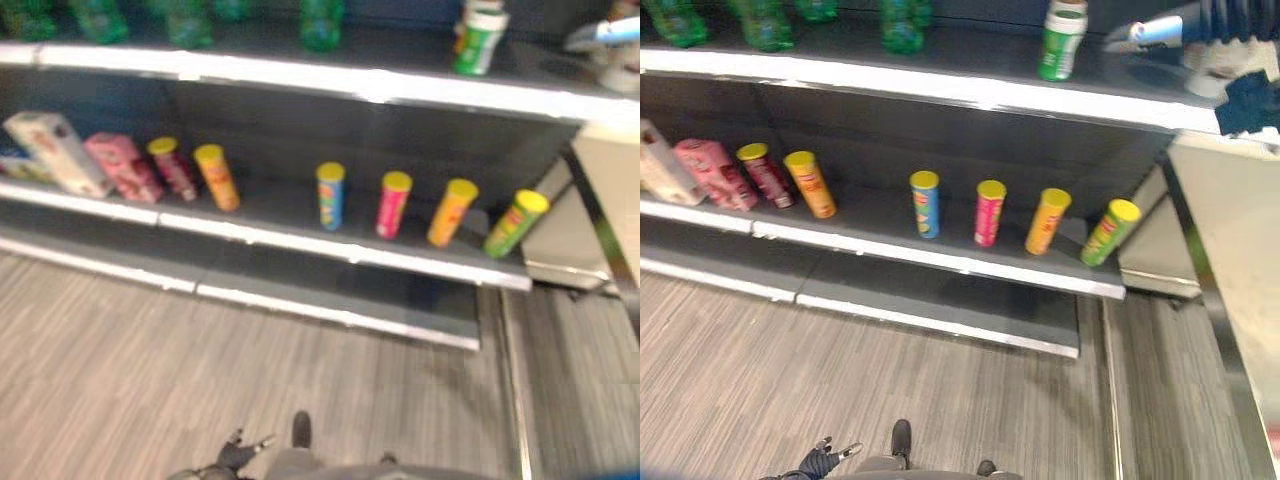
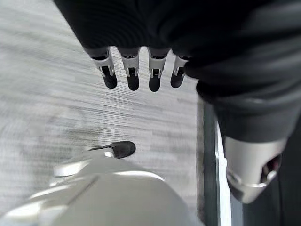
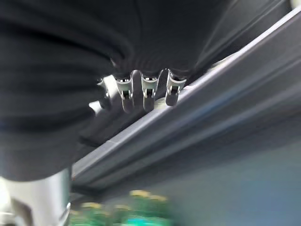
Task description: Put the goods on the table back onto the shelves and tidy them up.
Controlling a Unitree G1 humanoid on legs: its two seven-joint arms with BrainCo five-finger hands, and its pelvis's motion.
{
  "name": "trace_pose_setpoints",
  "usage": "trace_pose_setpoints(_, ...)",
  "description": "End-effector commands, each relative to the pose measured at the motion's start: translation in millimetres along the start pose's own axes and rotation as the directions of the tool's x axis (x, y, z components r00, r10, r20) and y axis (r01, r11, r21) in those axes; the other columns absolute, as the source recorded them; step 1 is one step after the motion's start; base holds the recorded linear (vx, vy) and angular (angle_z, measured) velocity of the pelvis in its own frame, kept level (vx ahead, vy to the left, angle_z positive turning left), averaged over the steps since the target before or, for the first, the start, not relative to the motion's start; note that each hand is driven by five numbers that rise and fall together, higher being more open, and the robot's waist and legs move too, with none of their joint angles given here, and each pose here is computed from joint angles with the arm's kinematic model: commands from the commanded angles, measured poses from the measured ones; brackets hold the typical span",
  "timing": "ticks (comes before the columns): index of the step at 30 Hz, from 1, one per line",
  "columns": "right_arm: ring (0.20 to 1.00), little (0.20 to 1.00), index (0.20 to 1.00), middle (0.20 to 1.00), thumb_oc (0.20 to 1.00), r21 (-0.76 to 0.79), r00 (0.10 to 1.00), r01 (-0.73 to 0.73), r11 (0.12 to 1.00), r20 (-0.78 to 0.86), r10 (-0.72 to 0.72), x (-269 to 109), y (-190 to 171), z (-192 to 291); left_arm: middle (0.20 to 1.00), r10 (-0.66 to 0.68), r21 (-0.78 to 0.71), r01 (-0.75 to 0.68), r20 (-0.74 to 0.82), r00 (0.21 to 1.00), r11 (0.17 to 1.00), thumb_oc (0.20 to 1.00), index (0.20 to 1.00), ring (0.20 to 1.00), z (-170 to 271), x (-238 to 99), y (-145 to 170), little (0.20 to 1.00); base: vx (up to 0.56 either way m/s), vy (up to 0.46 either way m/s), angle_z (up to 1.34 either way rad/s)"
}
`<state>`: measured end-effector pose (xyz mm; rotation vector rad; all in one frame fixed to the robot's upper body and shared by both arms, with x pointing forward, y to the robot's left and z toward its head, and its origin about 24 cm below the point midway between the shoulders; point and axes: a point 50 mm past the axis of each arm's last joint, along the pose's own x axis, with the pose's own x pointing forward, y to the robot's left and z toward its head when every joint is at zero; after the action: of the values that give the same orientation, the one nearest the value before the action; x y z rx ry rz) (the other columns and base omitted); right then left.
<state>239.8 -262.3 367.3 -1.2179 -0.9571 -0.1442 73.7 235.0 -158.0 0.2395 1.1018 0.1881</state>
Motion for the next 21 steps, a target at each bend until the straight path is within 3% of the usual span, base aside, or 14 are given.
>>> trace_pose_setpoints(1, 1.0, 1.0, 1.0, 1.0, 1.0, 0.014, 0.975, 0.21, 0.978, -0.076, -0.208, -11, -37, -15, 1.0, 0.057, 0.076, -0.065, 0.101, 0.993, 0.995, 1.0, 1.0, 1.0, 30, 7, 33, 1.0, -0.05, 0.035, -0.93)
trace_pose_setpoints(4, 1.0, 1.0, 1.0, 1.0, 1.0, 0.026, 0.919, 0.324, 0.946, -0.246, -0.308, -49, -43, -44, 1.0, 0.076, 0.061, -0.085, 0.138, 0.987, 0.994, 1.0, 1.0, 1.0, 38, 7, 40, 1.0, -0.04, 0.034, -0.79)
trace_pose_setpoints(9, 1.0, 1.0, 1.0, 1.0, 1.0, 0.002, 0.857, 0.392, 0.92, -0.365, -0.364, -81, -46, -62, 1.0, 0.099, 0.045, -0.107, 0.147, 0.984, 0.993, 1.0, 1.0, 1.0, 40, 6, 46, 1.0, -0.06, -0.025, -0.65)
trace_pose_setpoints(11, 1.0, 1.0, 1.0, 1.0, 1.0, -0.013, 0.821, 0.39, 0.921, -0.448, -0.354, -103, -42, -74, 1.0, 0.121, 0.019, -0.124, 0.132, 0.984, 0.992, 1.0, 1.0, 1.0, 34, 5, 49, 1.0, -0.07, -0.1, -0.46)
trace_pose_setpoints(21, 1.0, 1.0, 1.0, 1.0, 1.0, -0.005, 0.742, 0.371, 0.929, -0.6, -0.3, -145, -26, -92, 1.0, 0.137, 0.017, -0.14, 0.123, 0.983, 0.99, 1.0, 1.0, 1.0, 32, 4, 56, 1.0, 0.01, -0.181, -0.54)
